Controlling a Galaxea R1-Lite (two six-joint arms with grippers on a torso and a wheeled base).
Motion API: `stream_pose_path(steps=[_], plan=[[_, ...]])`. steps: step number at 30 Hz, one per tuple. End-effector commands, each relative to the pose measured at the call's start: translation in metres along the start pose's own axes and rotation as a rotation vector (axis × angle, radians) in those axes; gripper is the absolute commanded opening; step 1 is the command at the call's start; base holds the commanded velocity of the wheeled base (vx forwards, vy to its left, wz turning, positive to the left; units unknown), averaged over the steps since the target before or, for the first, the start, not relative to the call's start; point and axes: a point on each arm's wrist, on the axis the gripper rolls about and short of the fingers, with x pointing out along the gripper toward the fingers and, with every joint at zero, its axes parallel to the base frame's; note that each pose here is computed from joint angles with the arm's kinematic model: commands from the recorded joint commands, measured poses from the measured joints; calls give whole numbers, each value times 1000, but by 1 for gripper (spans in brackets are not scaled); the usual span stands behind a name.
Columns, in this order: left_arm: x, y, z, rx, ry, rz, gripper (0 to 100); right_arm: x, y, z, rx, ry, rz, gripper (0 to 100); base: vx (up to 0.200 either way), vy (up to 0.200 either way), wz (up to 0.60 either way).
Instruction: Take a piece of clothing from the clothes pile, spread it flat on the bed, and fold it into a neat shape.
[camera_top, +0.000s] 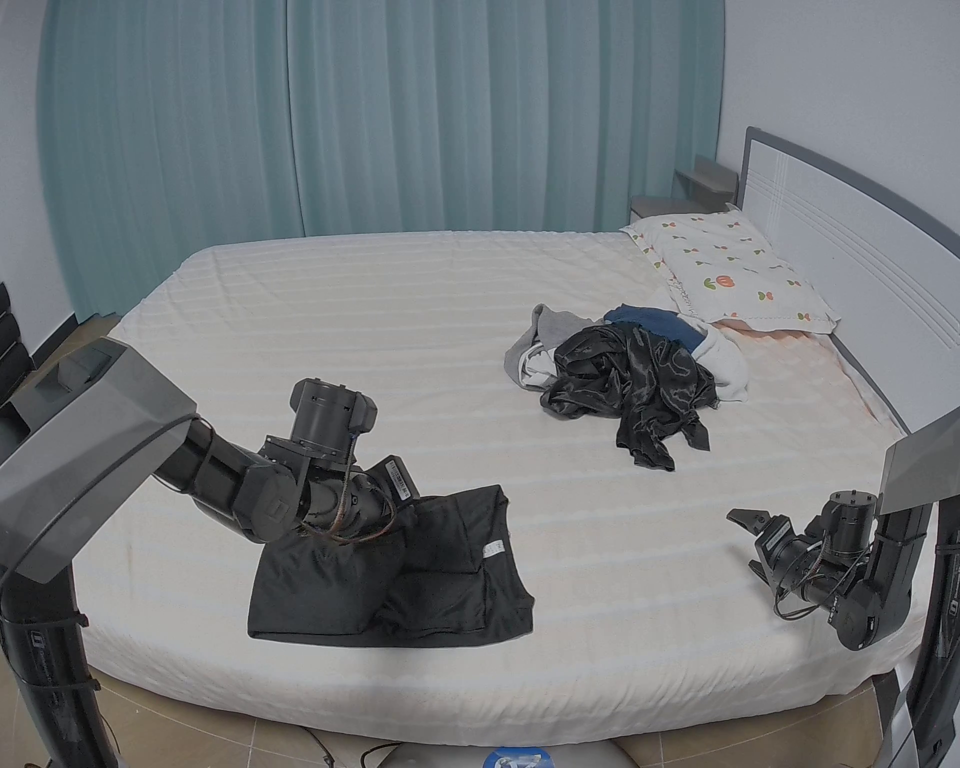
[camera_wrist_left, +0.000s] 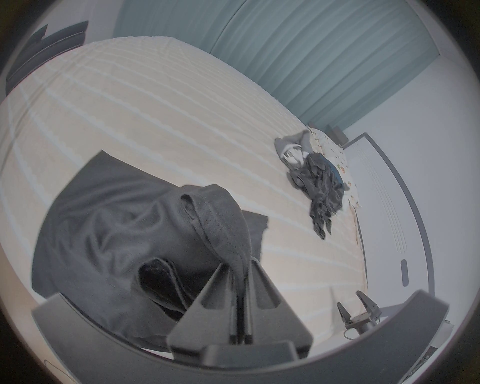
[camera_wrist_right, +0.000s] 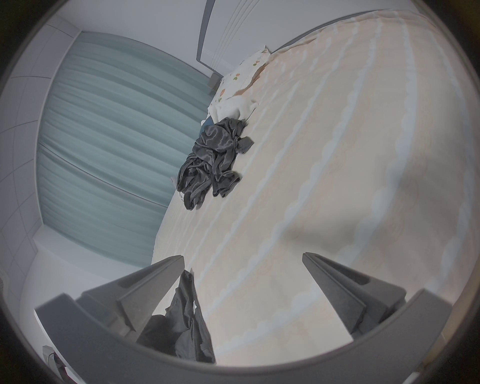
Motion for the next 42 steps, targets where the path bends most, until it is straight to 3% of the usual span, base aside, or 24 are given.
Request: stream_pose_path(steps=[1, 11, 17, 18, 26, 32, 39, 42], plan=[[14, -10, -8, 14, 22, -5, 0, 1, 0, -2, -2, 2, 3, 100, 0, 0, 0], [48, -11, -11, 23, -40, 79, 0, 2, -1, -3, -3, 7, 1, 100, 0, 0, 0], [51, -13, -15, -12, -36, 77, 0, 2, 0, -4, -6, 12, 3, 100, 0, 0, 0], [50, -14, -16, -15, -34, 76, 100, 2, 0, -5, -7, 15, 1, 100, 0, 0, 0], [31, -34, -22, -43, 21, 27, 100, 2, -1, -6, -8, 16, -3, 100, 0, 0, 0], [19, -27, -18, -74, 23, 47, 100, 2, -1, -6, -8, 16, -3, 100, 0, 0, 0], [-9, 12, -4, -154, 52, 85, 100, 1, 0, -10, -36, 32, -4, 100, 0, 0, 0], [-25, 40, 6, -267, 87, 94, 100, 1, 1, -14, -62, 39, -6, 100, 0, 0, 0]])
